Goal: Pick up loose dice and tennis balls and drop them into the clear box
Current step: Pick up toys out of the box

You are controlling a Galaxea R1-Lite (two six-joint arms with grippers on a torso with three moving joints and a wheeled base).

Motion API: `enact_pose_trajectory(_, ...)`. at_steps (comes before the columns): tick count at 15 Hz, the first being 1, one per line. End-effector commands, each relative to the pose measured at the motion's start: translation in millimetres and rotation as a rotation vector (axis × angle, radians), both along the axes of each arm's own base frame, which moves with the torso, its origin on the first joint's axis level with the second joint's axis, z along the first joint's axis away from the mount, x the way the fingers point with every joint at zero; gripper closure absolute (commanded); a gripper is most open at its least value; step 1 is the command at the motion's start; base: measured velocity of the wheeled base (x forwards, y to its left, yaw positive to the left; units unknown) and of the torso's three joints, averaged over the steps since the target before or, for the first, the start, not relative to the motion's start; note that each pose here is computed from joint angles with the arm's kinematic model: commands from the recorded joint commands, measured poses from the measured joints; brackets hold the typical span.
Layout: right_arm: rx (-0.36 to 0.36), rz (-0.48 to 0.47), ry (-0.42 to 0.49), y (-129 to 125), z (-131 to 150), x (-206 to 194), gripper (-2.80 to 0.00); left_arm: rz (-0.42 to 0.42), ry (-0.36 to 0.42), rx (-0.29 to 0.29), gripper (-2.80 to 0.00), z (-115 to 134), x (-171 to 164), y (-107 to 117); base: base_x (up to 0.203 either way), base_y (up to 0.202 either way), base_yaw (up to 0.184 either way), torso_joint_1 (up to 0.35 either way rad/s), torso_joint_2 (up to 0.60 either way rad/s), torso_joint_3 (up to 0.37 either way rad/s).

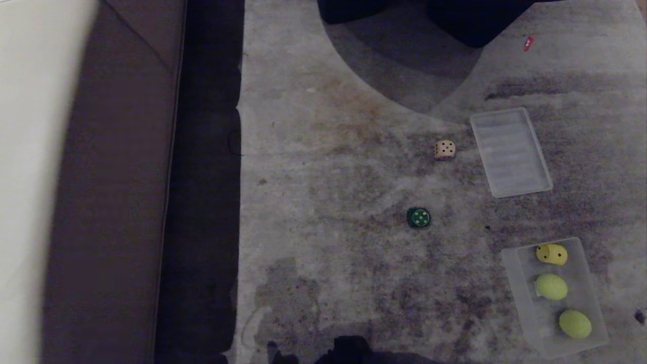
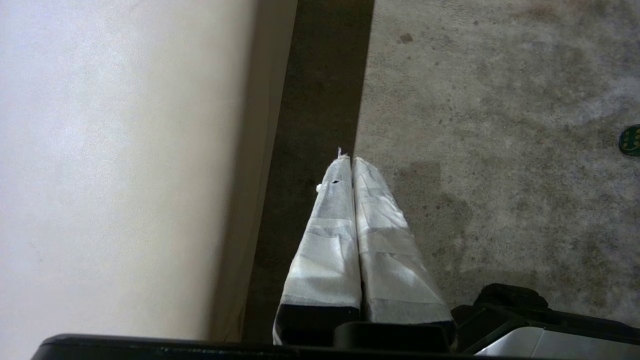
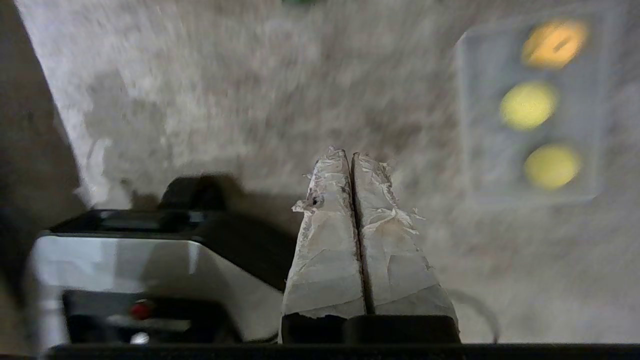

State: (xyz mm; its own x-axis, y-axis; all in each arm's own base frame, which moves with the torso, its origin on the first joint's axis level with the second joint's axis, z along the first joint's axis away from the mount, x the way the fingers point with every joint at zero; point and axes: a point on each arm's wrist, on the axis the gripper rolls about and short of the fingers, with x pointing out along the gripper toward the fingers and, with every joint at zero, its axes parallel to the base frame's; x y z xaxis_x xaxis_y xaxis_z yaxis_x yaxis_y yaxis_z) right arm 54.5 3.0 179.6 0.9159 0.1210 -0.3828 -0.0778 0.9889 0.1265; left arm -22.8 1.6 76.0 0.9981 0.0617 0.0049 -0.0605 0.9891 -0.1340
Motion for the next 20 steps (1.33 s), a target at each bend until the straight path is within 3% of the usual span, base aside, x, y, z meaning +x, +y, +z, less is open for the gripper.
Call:
enact_pose_trajectory(1,0.043,0.015,0.25,5.6,-14.7,77.1,0.0,0.0,-0.001,-0.001,0.0,0.1,0.0,0.0,0.0,0.0,0.0,0.0,0.0,0.0)
enact_pose_trajectory(5,0.064,0.09,0.406,38.3,-60.9,155.4,0.0,0.001,-0.001,-0.001,0.0,0.1,0.0,0.0,0.0,0.0,0.0,0.0,0.0,0.0)
enact_pose_trajectory(9,0.056,0.142,0.415,70.5,-107.6,206.4,0.0,0.001,-0.001,-0.001,0.0,0.1,0.0,0.0,0.0,0.0,0.0,0.0,0.0,0.0)
enact_pose_trajectory(12,0.057,0.147,0.401,83.6,-120.4,236.4,0.0,0.001,-0.001,-0.001,0.0,0.1,0.0,0.0,0.0,0.0,0.0,0.0,0.0,0.0)
enact_pose_trajectory(13,0.058,0.148,0.394,86.3,-120.8,244.7,-2.48,0.0,-0.001,-0.001,0.0,0.1,0.0,0.0,0.0,0.0,0.0,0.0,0.0,0.0)
enact_pose_trajectory(14,0.062,0.148,0.383,88.5,-120.1,252.9,-2.8,0.0,-0.001,-0.001,0.0,0.1,0.0,0.0,0.0,0.0,0.0,0.0,0.0,0.0)
enact_pose_trajectory(17,0.043,0.131,0.344,84.1,-116.9,267.5,-2.8,0.0,-0.001,-0.001,0.0,0.1,0.0,0.0,0.0,0.0,0.0,0.0,0.0,0.0)
enact_pose_trajectory(20,-0.058,0.101,0.339,67.8,-129.1,283.0,-2.8,0.001,-0.001,-0.001,0.0,0.1,0.0,0.0,0.0,0.0,0.0,0.0,0.0,0.0)
